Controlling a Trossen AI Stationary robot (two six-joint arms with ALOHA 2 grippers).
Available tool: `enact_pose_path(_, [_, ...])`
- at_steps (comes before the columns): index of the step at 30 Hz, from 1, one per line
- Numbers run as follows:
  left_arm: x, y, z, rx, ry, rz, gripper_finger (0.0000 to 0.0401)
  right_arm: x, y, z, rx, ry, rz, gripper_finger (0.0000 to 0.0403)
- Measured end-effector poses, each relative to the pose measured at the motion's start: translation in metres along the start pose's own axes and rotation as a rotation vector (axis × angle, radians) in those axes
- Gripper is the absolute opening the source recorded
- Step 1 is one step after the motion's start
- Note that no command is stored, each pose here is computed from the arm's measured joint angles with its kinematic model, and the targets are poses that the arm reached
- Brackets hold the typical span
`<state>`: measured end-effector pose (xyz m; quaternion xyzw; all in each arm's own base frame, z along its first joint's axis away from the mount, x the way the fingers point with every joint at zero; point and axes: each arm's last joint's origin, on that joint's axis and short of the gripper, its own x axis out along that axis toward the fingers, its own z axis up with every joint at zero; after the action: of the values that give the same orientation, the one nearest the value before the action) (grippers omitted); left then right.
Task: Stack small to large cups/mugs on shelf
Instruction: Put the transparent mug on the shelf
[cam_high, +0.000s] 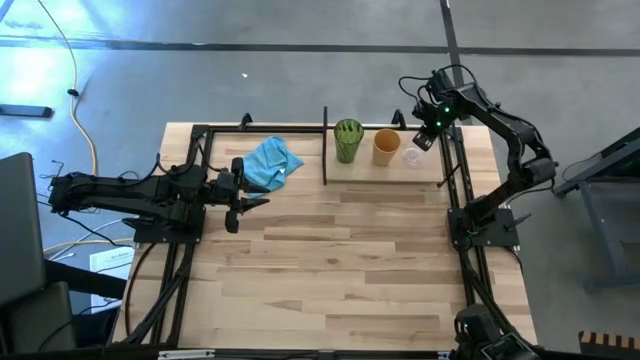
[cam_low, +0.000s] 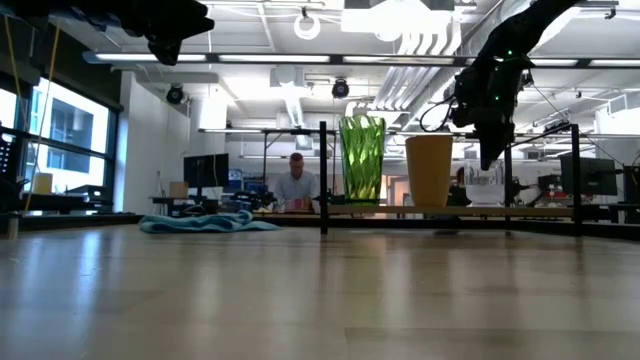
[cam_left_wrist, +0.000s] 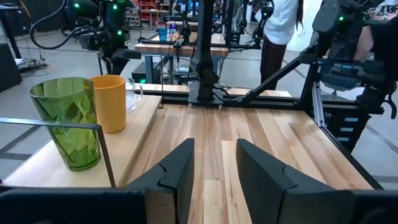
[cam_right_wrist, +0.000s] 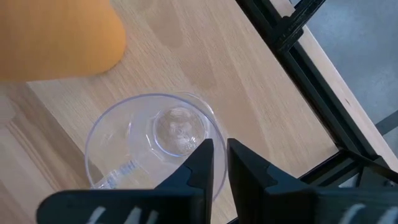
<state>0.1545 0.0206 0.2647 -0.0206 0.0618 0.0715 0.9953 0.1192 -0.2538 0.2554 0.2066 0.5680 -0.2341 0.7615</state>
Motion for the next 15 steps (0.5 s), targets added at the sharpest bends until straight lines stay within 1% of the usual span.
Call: enact_pose_path(15, [0.0,0.0,0.0,0.0,0.0,0.0,0.0108,0.0001,-0.0001,0.0002,0.0,-0.001,0.0,0.0042])
